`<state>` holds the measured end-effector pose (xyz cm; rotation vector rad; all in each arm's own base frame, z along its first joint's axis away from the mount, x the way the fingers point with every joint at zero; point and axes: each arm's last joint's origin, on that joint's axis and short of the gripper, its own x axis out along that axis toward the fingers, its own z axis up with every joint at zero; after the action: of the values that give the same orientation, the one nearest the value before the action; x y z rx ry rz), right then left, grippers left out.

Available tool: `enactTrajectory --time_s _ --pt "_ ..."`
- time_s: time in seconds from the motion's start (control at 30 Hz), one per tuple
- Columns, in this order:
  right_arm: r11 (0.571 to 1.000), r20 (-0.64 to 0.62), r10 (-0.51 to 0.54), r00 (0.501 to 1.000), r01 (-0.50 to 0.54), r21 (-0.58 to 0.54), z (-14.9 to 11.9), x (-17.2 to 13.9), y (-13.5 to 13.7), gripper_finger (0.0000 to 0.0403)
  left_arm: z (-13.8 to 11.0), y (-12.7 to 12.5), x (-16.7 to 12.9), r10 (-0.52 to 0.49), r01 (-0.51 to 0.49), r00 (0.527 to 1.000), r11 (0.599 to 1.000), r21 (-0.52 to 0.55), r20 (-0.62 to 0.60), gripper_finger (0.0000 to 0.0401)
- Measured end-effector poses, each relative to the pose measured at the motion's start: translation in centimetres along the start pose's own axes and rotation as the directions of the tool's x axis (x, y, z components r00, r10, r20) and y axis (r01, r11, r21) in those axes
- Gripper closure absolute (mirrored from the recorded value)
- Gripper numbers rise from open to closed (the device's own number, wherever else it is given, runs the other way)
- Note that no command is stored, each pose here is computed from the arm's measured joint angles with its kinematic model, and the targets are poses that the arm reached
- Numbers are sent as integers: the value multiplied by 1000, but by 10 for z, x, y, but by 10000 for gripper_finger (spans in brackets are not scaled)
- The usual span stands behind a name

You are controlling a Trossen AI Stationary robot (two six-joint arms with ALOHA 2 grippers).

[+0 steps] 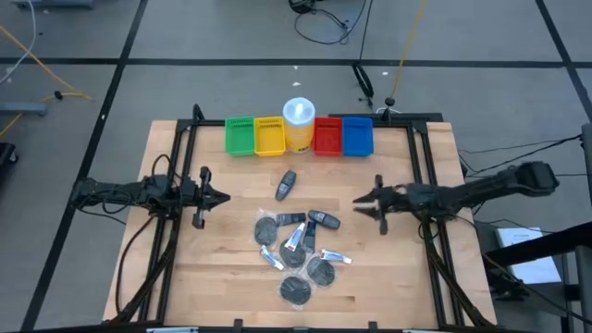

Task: Pick & Place Travel size toiletries
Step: Put the black deodorant into the blue basket

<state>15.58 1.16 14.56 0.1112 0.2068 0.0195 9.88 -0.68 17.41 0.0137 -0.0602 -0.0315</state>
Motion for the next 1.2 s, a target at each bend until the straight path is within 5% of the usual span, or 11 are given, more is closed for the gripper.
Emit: enactTrajectory --time_s 0.2,0.33,0.47,0.83,1.2 --pt "996 -104 55 993 -61 -58 5 44 19 152 0 0 0 0 0 1000 1000 -11 -3 380" --pt "988 -100 -78 992 64 -142 18 78 29 96 0 0 0 0 0 1000 1000 -14 -3 380" --pt "974 -257 -163 953 114 -193 9 103 32 74 0 0 0 0 0 1000 1000 -20 -3 380" --pt "977 -440 -199 875 140 -164 -13 117 33 86 0 0 0 0 0 1000 1000 -23 -4 380" --pt "976 -442 -202 874 145 -161 -13 117 33 192 0 0 0 0 0 1000 1000 -23 -4 380"
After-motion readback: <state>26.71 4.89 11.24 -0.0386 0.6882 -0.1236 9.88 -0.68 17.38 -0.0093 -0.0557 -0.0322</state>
